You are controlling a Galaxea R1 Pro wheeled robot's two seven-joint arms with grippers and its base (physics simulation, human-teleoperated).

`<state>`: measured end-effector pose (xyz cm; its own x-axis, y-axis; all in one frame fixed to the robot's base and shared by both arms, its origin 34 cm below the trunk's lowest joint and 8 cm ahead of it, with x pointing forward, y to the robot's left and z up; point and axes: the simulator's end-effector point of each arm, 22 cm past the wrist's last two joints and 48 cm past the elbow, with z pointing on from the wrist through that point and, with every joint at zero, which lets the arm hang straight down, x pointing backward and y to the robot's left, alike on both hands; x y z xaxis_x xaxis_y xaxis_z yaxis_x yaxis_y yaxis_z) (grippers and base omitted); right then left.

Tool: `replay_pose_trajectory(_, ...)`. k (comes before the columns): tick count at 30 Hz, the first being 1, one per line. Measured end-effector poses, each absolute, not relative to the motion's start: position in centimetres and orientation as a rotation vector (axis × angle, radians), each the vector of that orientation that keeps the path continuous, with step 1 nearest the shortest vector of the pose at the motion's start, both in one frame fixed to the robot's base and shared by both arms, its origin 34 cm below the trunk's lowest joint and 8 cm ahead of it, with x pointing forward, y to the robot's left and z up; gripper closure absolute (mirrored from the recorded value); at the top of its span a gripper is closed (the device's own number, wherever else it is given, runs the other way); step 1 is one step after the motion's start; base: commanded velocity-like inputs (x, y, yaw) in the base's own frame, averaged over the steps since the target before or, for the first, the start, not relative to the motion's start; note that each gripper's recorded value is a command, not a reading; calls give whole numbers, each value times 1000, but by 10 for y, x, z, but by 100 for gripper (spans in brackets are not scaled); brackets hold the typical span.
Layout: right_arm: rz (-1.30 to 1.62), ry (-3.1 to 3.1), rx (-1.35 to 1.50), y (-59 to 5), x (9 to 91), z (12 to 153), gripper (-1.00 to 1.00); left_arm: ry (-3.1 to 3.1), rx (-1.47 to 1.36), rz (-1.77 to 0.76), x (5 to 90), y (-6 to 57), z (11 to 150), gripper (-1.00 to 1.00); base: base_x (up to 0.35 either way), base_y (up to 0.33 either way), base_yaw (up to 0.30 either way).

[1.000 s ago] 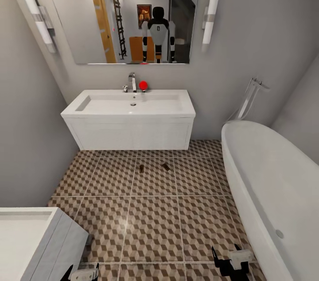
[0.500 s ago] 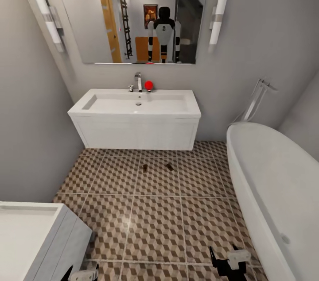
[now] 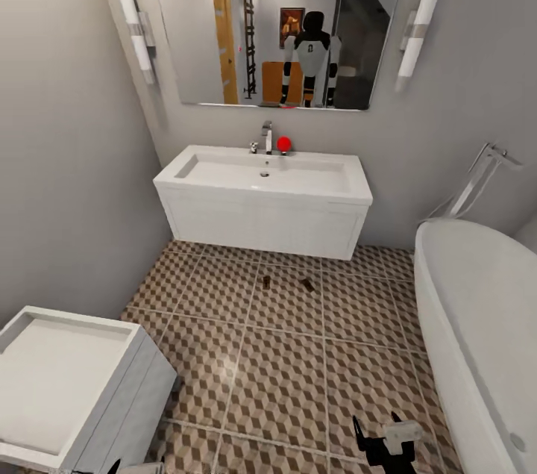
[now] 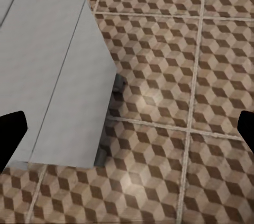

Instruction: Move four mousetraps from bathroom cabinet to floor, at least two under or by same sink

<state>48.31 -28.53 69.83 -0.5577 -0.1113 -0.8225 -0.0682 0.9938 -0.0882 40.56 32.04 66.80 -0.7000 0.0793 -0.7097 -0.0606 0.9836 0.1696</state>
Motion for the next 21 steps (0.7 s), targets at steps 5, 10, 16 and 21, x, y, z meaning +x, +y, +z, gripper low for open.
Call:
replay_pose_trajectory(5, -56, 2164, -125, -285, 483, 698, -100, 2337, 13, 230, 405, 320, 668, -100, 0, 0, 279)
replay_pose_trajectory(10, -56, 2164, -125, -285, 483, 698, -100, 2339, 13, 230, 405, 320, 667, -100, 0, 0, 279)
replay_pose_trajectory(16, -56, 2164, -125, -285, 483, 698, -100, 2340, 13, 230, 405, 320, 667, -100, 0, 0, 279)
replay_pose_trajectory(21, -56, 2164, -125, -285, 483, 698, -100, 2340, 13, 230, 405, 320, 667, -100, 0, 0, 279)
